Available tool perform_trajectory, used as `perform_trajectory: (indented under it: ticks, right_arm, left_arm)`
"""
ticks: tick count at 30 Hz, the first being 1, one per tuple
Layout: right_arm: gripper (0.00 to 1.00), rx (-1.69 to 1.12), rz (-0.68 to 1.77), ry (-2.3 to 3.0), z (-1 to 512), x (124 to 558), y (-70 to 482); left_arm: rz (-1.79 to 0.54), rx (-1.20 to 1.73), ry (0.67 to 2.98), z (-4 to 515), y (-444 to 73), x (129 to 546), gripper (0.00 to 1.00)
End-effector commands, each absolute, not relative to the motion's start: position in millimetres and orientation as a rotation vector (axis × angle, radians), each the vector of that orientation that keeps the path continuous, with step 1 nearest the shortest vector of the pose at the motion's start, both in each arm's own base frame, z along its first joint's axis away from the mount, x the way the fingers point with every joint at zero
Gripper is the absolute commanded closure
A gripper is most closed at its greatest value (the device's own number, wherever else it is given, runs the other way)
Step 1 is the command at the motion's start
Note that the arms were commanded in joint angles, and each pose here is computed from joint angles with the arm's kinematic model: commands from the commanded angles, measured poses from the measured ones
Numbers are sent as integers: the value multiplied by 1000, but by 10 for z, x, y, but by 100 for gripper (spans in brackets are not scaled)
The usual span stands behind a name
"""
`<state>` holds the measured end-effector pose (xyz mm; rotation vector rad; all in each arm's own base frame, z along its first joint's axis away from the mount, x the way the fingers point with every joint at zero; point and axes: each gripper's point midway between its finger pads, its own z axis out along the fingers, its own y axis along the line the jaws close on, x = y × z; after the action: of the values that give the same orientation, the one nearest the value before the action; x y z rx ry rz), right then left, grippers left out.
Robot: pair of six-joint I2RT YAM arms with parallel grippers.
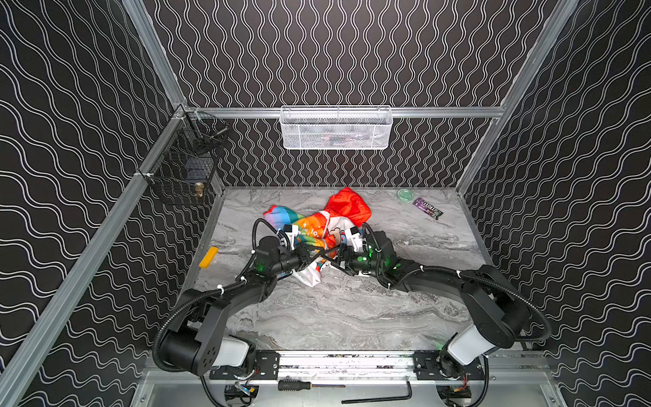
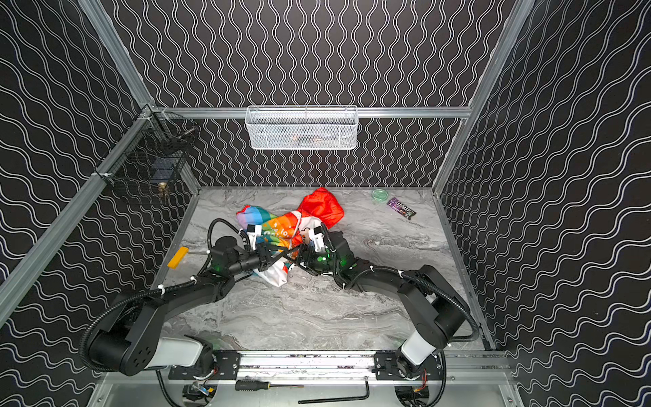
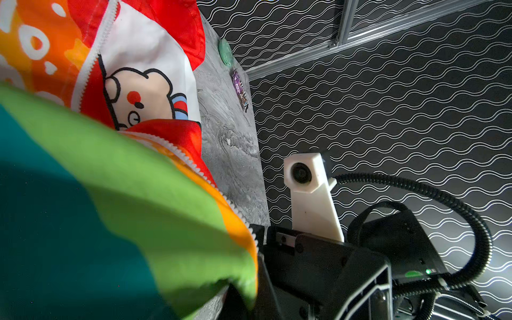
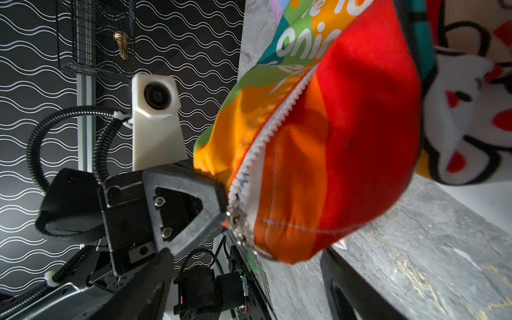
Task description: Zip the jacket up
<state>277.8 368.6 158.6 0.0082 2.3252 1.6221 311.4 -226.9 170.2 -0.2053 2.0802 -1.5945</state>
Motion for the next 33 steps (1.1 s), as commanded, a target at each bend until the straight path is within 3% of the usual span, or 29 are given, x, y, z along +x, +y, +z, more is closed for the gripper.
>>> perform_trajectory:
  ticks: [1,14,26,33]
  right_arm:
    - [10,-14,1691,2246,1769,2834,3769]
    - [10,-30,1799,2197,1888,2860,3889]
    - [26,-9,1895,2168,1972,2716,3834]
    - [42,-8,1908,2183,1926,2648,3846]
  left_arm:
    - [-1627,-170,2036,1817,-2282,3097,100]
    - [-1629,-174,2034,1801,-2274,3081,100]
    - [-1624,-172,2023,1822,-2270,3094,100]
    - [-1606,-169,2030,1810,-2259,3093,100]
